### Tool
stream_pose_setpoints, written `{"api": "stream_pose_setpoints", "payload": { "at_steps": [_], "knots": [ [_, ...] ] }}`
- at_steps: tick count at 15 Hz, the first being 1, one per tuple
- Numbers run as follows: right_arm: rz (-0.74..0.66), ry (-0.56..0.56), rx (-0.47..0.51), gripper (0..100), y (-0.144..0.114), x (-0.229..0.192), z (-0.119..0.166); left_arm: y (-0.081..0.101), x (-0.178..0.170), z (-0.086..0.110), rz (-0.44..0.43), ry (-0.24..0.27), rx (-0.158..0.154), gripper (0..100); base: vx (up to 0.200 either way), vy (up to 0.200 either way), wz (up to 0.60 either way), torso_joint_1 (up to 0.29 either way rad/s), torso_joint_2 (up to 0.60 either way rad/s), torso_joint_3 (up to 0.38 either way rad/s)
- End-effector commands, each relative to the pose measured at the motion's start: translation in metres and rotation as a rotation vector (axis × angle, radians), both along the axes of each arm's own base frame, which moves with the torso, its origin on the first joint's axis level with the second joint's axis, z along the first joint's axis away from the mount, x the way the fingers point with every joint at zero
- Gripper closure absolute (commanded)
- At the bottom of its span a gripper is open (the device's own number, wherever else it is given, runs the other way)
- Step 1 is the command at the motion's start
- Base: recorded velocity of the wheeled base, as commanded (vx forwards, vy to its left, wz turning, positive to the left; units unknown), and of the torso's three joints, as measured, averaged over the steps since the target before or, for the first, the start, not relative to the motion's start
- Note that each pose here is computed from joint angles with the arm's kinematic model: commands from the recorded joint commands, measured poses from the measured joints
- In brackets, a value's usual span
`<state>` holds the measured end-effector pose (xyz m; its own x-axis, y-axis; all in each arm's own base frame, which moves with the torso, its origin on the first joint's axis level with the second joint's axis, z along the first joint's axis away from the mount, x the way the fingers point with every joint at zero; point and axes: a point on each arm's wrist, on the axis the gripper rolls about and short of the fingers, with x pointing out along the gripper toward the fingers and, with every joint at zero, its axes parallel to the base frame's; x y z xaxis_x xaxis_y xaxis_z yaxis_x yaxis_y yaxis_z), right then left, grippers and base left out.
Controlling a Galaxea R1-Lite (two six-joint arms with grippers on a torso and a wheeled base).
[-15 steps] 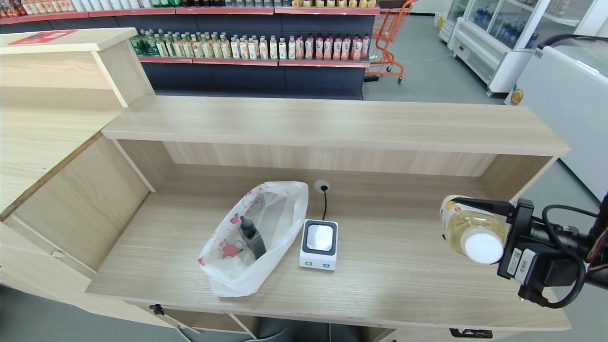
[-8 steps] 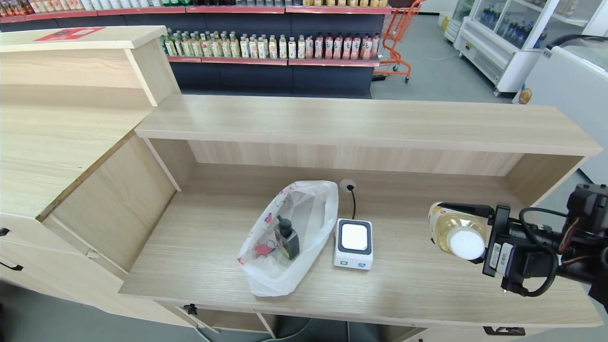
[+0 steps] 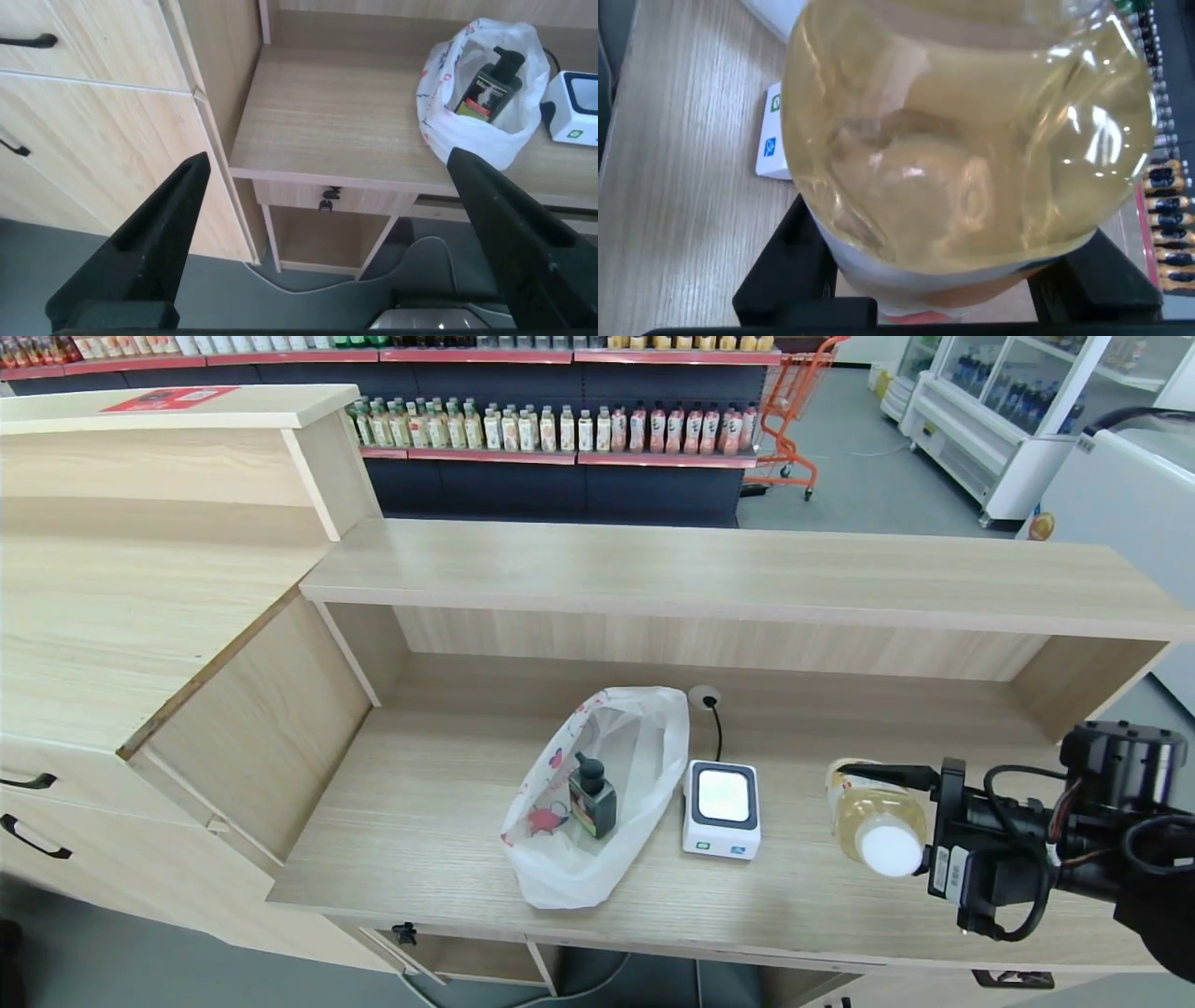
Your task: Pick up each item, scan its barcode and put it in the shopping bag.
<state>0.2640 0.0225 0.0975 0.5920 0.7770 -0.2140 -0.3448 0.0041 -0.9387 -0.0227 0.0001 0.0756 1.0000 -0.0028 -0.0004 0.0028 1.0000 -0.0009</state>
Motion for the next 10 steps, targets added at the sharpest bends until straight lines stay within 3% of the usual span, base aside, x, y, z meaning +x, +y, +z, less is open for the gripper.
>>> {"api": "stream_pose_setpoints", "payload": {
  "at_steps": [1,10],
  "knots": [
    [0.017,0.032,-0.011,100,0.002,0.014,-0.016,0.000,0.000,0.000,0.001,0.000,-0.001,0,0.000,0.000,0.00,0.000,0.00,0.000],
    [0.183,-0.003,0.002,100,0.041,0.073,-0.051,0.000,0.000,0.000,0.001,0.000,-0.001,0,0.000,0.000,0.00,0.000,0.00,0.000]
  ]
}}
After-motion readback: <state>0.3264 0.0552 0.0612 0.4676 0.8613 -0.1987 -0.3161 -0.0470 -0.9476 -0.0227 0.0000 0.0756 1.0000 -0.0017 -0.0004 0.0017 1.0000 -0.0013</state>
